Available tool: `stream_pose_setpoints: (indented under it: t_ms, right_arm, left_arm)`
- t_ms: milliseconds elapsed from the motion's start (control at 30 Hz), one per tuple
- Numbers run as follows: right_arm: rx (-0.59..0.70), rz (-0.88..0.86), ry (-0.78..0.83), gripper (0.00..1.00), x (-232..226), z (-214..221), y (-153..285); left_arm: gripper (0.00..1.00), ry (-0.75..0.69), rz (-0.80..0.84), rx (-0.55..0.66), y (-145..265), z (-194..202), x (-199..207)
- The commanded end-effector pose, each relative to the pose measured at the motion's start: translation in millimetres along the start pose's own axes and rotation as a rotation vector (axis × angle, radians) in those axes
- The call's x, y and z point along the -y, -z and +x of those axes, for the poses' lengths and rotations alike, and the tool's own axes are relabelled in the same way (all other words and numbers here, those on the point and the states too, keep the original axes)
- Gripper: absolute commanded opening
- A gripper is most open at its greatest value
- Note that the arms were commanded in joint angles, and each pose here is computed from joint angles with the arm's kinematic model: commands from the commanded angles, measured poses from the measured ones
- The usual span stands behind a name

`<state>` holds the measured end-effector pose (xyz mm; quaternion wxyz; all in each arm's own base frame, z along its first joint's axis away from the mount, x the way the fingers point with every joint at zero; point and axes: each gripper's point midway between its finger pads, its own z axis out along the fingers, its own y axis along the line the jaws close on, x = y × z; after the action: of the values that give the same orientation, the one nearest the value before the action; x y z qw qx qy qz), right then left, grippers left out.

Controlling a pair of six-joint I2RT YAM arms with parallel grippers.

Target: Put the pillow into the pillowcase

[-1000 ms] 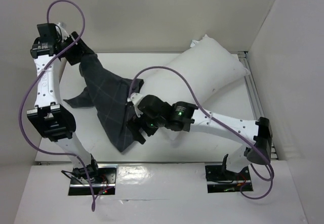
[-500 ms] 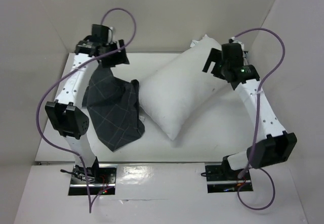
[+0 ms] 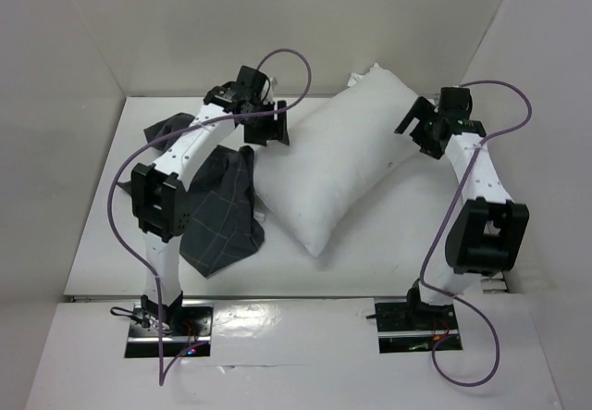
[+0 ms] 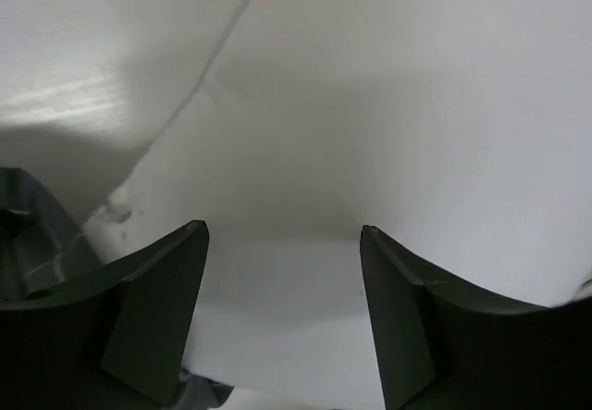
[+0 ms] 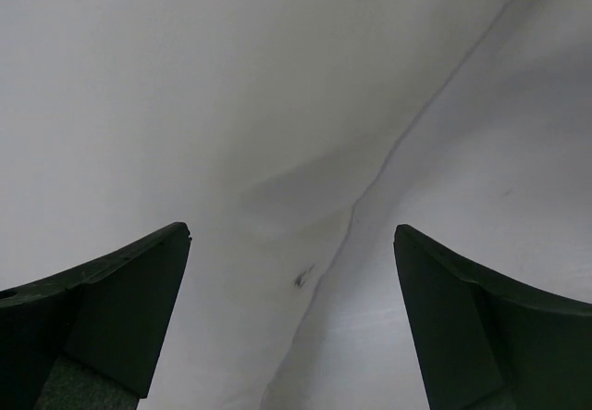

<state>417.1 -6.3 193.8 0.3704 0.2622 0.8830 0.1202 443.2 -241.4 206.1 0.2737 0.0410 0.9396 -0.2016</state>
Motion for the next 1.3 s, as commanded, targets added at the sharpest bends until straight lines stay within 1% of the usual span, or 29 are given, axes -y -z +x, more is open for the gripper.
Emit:
stream_pose_setpoints:
  t_ms: [0, 33, 100, 167, 200, 233, 300, 400, 433, 467, 500, 533, 600, 667, 700, 733, 767, 800, 833, 867, 900, 933, 1000, 1067, 1100, 1133, 1167, 1200, 1267]
  right_arm:
    - [0.004, -0.082, -0.045, 0.98, -9.5, -18.1, -49.9]
    - [0.005, -0.095, -0.055, 0.91, -12.4, -20.4, -56.1]
    - [0.02, -0.127, -0.033, 0.52, -25.3, -19.9, -66.3]
    - [0.008, -0.139, -0.026, 0.25, -28.7, -12.8, -68.6]
    - [0.002, -0.121, -0.016, 0.15, -23.0, -8.1, -71.2]
    - [0.006, -0.109, 0.004, 0.0, -21.3, -3.1, -67.8]
    - [0.025, -0.068, 0.02, 0.0, -11.0, -0.5, -59.1]
    - [0.075, -0.011, 0.032, 0.0, -2.2, 7.5, -21.7]
    - [0.083, -0.012, 0.032, 0.0, -6.1, 13.2, -9.1]
    - [0.113, 0.006, 0.03, 0.0, -2.8, 20.2, 16.2]
    - [0.111, -0.009, 0.051, 0.0, -14.6, 33.9, 29.1]
    - [0.111, -0.001, 0.057, 0.0, -12.6, 49.2, 54.2]
    - [0.113, 0.016, 0.059, 0.0, -17.5, 72.2, 77.4]
    - [0.104, 0.058, 0.045, 0.0, -2.1, 94.1, 107.7]
    - [0.09, 0.05, 0.038, 0.07, -0.4, 103.3, 117.0]
    - [0.085, 0.035, 0.034, 0.39, 0.1, 110.3, 126.2]
    - [0.079, -0.031, 0.049, 0.6, -5.2, 120.0, 143.8]
    - [0.067, -0.053, 0.048, 0.75, -6.7, 125.4, 150.8]
    - [0.064, -0.08, 0.053, 0.83, -11.0, 125.8, 160.0]
    - [0.073, -0.101, 0.071, 0.91, -15.1, 121.6, 173.1]
    - [0.083, -0.11, 0.08, 0.91, -17.4, 116.9, 180.1]
    - [0.075, -0.134, 0.124, 0.91, -23.4, 114.9, 182.9]
    - [0.063, -0.142, 0.163, 0.89, -33.2, 109.5, 183.8]
    - [0.033, -0.158, 0.235, 0.89, -42.3, 111.3, 175.3]
    - [0.005, -0.144, 0.259, 0.89, -50.1, 112.3, 161.1]
    - [-0.005, -0.132, 0.283, 0.92, -54.6, 111.8, 151.8]
    - [-0.032, -0.106, 0.339, 0.93, -66.7, 110.7, 134.1]
    - [-0.029, -0.081, 0.356, 0.93, -74.8, 106.9, 125.5]
    - [-0.007, -0.008, 0.438, 0.98, -84.8, 98.8, 109.6]
  left_arm:
    - [0.78, 0.06, 0.032, -0.133, -27.9, 39.3, 0.7]
    - [0.71, 0.065, 0.042, -0.156, -35.5, 46.9, -0.4]
    - [0.58, 0.092, 0.077, -0.187, -44.0, 56.0, 3.4]
    - [0.32, 0.093, 0.085, -0.191, -47.8, 56.7, 4.1]
    - [0.05, 0.095, 0.081, -0.201, -55.9, 57.5, 2.3]
    - [0.0, 0.097, 0.087, -0.175, -54.9, 46.2, 2.1]
    - [0.0, 0.093, 0.093, -0.162, -53.1, 38.8, 5.4]
    - [0.0, 0.09, 0.107, -0.114, -51.4, 18.0, 8.0]
    - [0.0, 0.091, 0.105, -0.078, -50.5, 3.3, 5.3]
    - [0.0, 0.101, 0.113, -0.083, -57.5, 1.8, 6.6]
    - [0.0, 0.106, 0.133, -0.068, -59.1, -6.7, 5.8]
    - [0.0, 0.095, 0.159, -0.036, -55.4, -20.1, 13.3]
    - [0.0, 0.108, 0.216, -0.033, -65.1, -26.5, 23.1]
    - [0.0, 0.125, 0.252, -0.036, -71.9, -28.6, 24.0]
    - [0.0, 0.13, 0.272, -0.035, -73.4, -29.0, 26.8]
    - [0.0, 0.136, 0.31, -0.044, -73.2, -27.9, 33.0]
    - [0.0, 0.132, 0.326, -0.042, -74.7, -27.9, 34.9]
    - [0.05, 0.128, 0.342, -0.04, -73.8, -28.9, 37.5]
    - [0.25, 0.113, 0.355, -0.045, -76.0, -28.1, 38.4]
    - [0.37, 0.109, 0.368, -0.042, -73.3, -30.1, 41.3]
    - [0.47, 0.09, 0.373, -0.028, -67.0, -33.3, 43.3]
    - [0.68, 0.075, 0.37, -0.011, -62.1, -36.7, 43.9]
    - [0.83, 0.065, 0.373, 0.045, -38.1, -54.1, 38.9]
    - [0.93, 0.056, 0.356, 0.102, -20.6, -69.5, 32.9]
    - [0.95, 0.052, 0.36, 0.152, 1.4, -83.5, 30.6]
    - [0.96, 0.047, 0.347, 0.17, 10.5, -87.7, 26.6]
    - [0.95, 0.059, 0.321, 0.196, 20.8, -94.6, 16.3]
    - [0.93, 0.058, 0.314, 0.225, 36.8, -98.9, 14.9]
    - [0.89, 0.067, 0.271, 0.248, 50.9, -100.3, 2.8]
